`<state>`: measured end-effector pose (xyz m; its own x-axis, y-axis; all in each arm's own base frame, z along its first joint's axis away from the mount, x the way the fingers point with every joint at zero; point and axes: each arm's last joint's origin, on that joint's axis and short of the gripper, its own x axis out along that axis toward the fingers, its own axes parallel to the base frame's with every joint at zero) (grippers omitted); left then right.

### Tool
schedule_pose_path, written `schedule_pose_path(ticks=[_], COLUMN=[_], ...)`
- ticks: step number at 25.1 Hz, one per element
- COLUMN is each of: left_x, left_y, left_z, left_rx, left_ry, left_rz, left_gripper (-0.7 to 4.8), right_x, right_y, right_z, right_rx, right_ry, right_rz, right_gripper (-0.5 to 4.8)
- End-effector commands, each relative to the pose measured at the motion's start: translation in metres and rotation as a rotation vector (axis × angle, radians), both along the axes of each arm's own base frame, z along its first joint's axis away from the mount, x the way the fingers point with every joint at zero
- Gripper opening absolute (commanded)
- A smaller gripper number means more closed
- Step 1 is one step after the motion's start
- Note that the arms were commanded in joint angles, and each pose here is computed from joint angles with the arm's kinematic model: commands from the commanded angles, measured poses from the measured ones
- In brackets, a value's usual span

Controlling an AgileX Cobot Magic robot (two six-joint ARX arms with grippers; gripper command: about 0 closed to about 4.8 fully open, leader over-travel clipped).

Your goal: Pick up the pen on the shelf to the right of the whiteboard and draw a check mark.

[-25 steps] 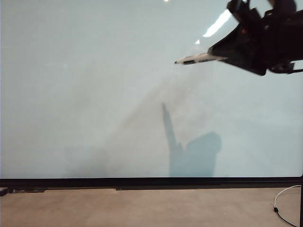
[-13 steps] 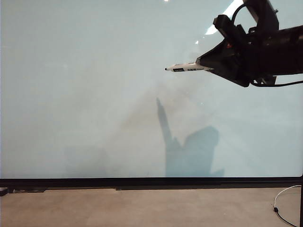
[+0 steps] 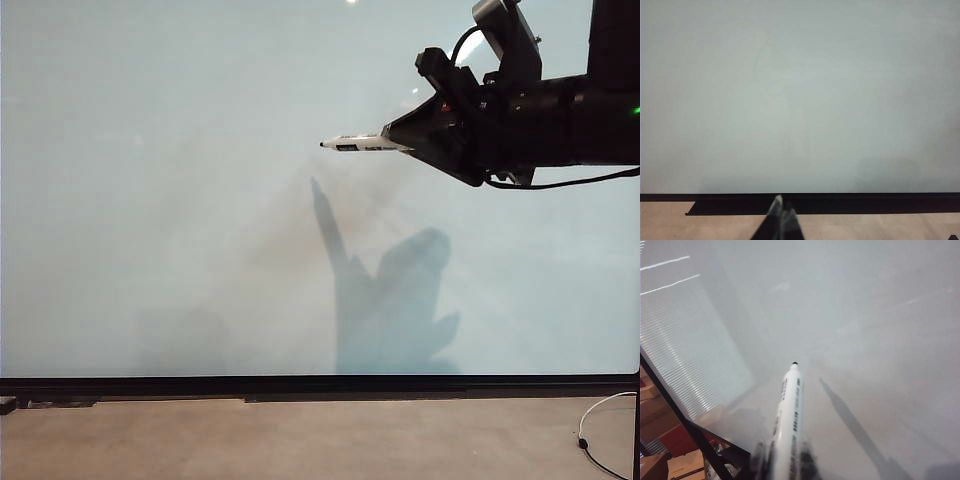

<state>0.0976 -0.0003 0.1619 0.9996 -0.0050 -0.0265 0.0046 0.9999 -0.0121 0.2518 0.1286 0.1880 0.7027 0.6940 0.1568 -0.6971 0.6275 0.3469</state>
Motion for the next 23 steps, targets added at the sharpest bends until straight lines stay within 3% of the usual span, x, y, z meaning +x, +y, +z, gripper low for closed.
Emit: schedule_pose_path(ticks=[1,23], left_x=[-0.0001,-0.0001], left_y=[0.0,0.0], left_z=[0.0014,0.0016], left_rx=[0.004,0.004], left_ry=[-0.008,-0.009], left_rz=[0.0,0.0], left_gripper=[-0.04,-0.04], right_x=[0.0011,0.0103], right_y=[0.0006,0.0019], right_z=[0.0016,0.0041], right_rx=[0.009,-0.019], right_ry=[-0.008,0.017], right_rz=[-0.003,-0.076], right_gripper=[-0.05,-0.05])
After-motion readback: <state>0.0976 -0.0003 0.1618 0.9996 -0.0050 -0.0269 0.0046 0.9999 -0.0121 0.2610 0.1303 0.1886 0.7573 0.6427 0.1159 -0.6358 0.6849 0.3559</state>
